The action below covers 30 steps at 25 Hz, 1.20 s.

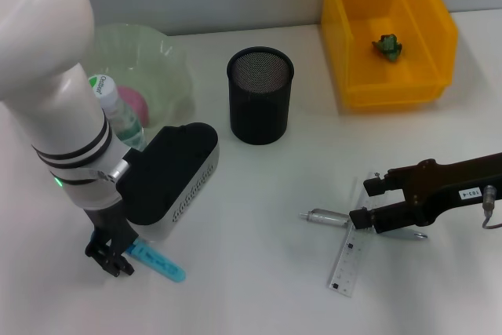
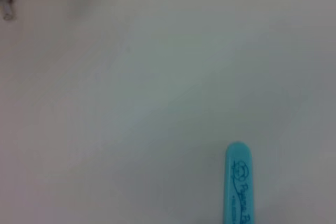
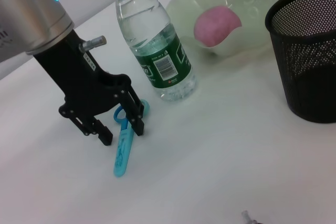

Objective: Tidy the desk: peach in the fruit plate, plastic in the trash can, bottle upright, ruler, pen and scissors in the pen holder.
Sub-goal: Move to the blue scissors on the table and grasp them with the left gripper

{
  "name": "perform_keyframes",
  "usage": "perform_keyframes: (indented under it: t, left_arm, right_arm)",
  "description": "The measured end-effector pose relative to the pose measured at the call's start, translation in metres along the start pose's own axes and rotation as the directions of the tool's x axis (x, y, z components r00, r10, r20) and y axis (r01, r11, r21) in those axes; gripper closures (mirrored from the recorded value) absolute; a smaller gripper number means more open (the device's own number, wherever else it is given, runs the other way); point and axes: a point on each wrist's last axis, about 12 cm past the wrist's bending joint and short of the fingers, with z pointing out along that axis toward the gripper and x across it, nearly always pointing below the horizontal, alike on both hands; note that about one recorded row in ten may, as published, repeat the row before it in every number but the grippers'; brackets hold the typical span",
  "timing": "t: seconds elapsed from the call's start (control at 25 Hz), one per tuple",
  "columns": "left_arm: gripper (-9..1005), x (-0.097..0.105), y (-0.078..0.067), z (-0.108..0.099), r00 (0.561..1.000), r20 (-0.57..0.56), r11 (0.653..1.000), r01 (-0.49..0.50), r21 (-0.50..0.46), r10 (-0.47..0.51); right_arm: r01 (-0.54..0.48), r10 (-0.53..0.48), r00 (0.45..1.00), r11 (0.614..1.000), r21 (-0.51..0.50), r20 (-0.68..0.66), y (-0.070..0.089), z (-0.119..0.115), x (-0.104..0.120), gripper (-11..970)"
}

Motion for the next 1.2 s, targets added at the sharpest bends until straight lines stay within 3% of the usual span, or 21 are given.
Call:
perform_keyframes:
  t: [0.48, 1.2]
  left_arm:
    - [433, -0.0001, -0.0007, 0.0035, 1.0, -0.012, 1.0, -0.006, 0.006, 0.007]
    - [635, -0.0007, -0.0012, 0.0057, 1.0, -0.029, 1.0, -0.01, 0.008, 0.01]
  right_arm:
    - [-0.003, 0.003, 1.0, 1.0, -0.001, 0.003, 0.0004, 0.0003, 0.0003, 170]
    - [-0.005, 0.005, 1.0, 1.0, -0.011, 0.011, 0.0018, -0.0002, 0.0006, 171]
